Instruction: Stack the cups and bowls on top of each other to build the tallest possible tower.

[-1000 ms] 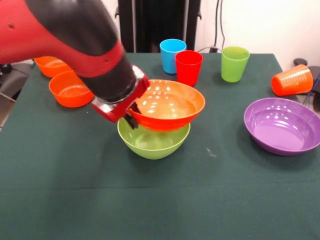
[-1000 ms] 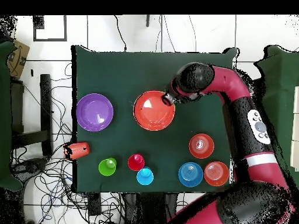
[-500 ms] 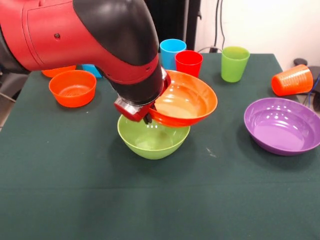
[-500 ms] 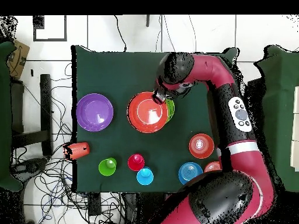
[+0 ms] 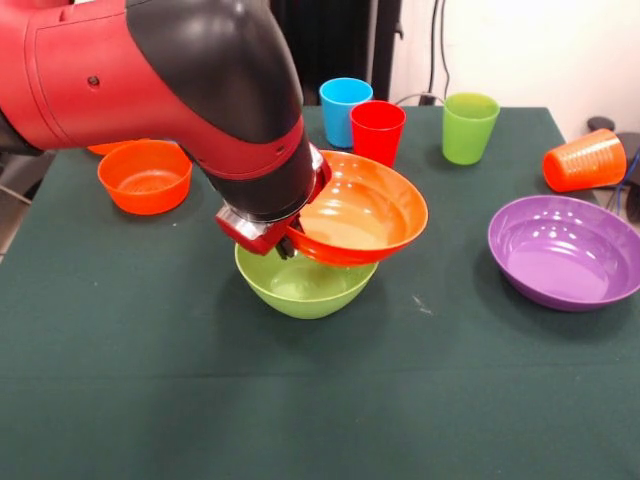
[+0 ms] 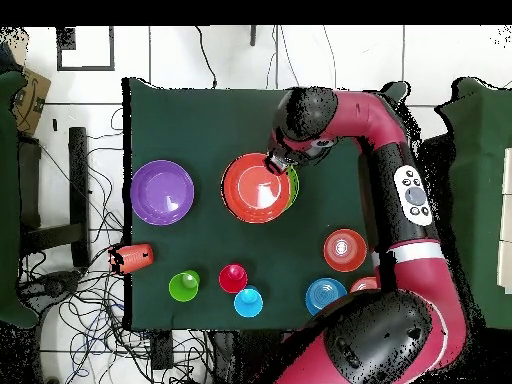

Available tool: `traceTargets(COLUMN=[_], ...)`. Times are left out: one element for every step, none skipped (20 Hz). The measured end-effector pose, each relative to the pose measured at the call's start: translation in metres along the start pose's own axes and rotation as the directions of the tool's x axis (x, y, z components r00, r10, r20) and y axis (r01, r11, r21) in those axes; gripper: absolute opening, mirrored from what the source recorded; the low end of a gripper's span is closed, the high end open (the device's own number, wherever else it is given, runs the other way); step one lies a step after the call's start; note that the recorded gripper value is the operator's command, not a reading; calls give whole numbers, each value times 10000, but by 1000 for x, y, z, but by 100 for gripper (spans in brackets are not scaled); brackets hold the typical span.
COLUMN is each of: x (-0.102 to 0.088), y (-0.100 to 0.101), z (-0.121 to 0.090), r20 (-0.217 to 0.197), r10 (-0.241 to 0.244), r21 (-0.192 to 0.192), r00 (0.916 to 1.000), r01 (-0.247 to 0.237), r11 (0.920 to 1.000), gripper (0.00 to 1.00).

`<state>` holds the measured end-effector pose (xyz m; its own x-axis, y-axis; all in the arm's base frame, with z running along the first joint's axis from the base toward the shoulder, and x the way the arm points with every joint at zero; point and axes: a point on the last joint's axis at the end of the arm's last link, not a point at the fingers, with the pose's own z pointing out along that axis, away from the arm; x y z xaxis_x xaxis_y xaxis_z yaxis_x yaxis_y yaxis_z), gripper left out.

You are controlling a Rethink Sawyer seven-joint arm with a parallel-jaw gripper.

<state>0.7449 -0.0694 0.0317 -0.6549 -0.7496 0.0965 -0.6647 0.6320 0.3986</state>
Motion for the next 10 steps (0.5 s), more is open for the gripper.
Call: traceTargets(x=[0,0,1,1,1,2,2,2,3,3], y=[-1,-2,-3,-5,-5,-8,-9,-9,-10,-10], z=[0,-1,-1,-2,-2,-2,-2,-1,-1,-1], r20=[12,23,41,66,71,74,70,65,49,34], r10=[15,30,54,86,104,158,176,193,210,219], r21=[9,19,31,38,36,2,-20,-41,-71,-97], r00=[10000,10000,10000,9999,9999,9998,9998,9998,9998,9998], r01=[-15,-30,-54,-86,-104,-158,-175,-193,-210,-218], r11=[10000,10000,10000,10000,9999,9999,9998,9998,9998,9997], gripper=[0,0,0,0,0,0,0,0,0,0])
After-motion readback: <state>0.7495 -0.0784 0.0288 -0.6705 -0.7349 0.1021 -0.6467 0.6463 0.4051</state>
